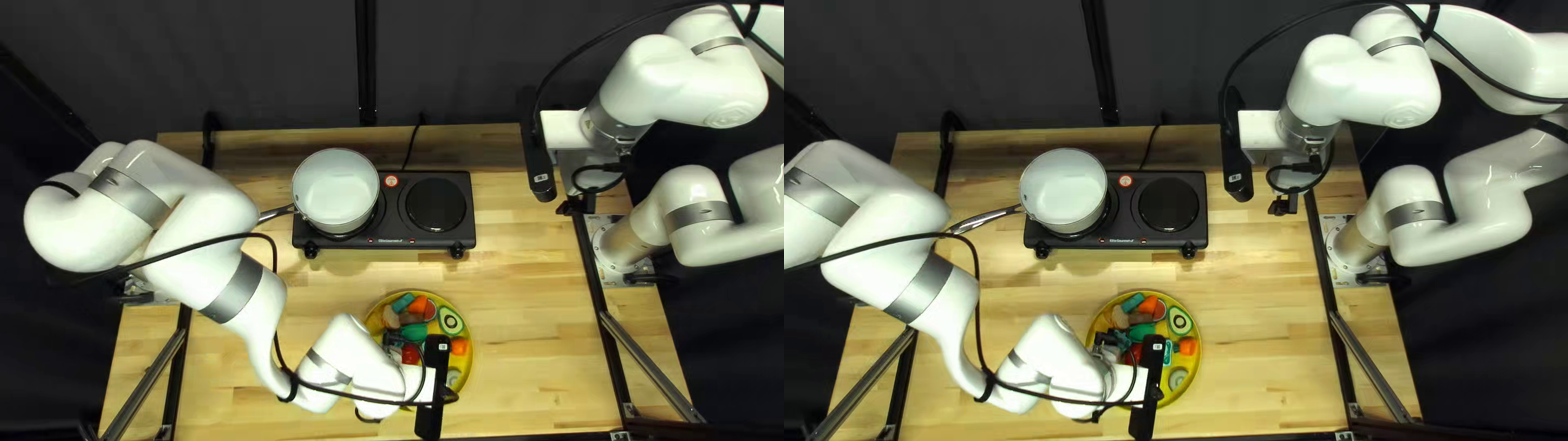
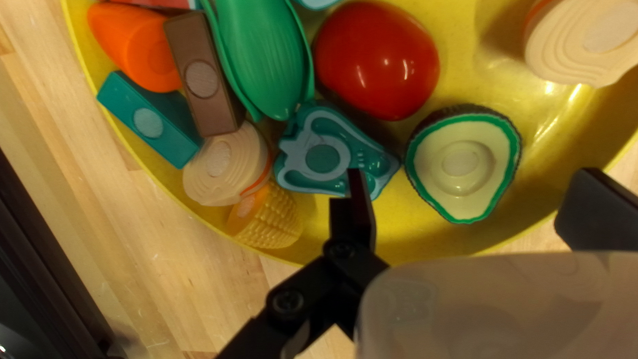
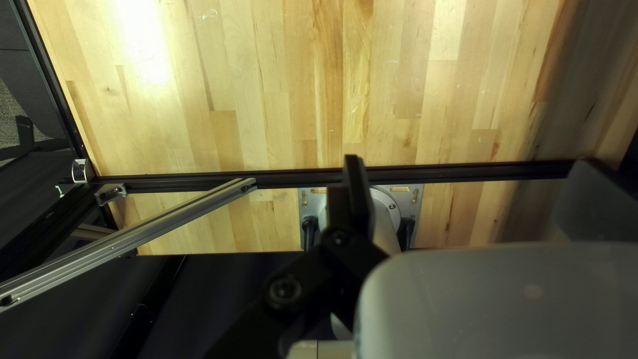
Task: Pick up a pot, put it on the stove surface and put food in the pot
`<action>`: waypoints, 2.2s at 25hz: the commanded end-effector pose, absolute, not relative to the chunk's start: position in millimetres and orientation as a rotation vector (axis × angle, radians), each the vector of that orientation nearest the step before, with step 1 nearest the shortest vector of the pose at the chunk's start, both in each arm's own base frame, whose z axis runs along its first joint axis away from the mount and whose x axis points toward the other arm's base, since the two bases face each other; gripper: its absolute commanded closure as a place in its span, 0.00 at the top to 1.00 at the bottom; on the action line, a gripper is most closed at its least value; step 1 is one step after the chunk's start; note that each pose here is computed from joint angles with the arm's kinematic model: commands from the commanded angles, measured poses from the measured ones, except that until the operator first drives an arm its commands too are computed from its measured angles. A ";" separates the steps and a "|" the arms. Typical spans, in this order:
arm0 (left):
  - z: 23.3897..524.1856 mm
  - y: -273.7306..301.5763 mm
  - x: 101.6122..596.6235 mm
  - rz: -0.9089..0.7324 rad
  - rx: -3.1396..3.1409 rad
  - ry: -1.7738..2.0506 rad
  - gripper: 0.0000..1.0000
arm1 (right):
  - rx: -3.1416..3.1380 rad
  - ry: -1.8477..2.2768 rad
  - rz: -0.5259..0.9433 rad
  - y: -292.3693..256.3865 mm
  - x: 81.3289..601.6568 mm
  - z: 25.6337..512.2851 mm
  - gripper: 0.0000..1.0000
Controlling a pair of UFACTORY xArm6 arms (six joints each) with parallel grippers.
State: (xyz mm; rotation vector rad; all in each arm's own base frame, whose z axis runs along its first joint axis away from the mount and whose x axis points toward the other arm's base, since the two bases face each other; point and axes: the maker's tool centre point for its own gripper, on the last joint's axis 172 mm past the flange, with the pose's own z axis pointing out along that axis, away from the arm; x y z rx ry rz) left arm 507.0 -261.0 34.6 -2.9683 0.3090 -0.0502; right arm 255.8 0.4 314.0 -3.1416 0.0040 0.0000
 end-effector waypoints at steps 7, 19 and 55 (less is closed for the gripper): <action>28.0 -258.3 510.5 -0.054 -2.966 0.330 1.00 | -3.142 0.004 0.000 0.4 255.8 314.0 1.00; 21.3 -256.7 511.2 -0.065 -2.950 0.337 0.00 | -3.142 0.004 0.000 0.4 255.8 314.0 1.00; 245.0 -36.7 426.6 0.029 -2.942 0.265 0.00 | -3.142 0.004 0.000 0.4 255.8 314.0 1.00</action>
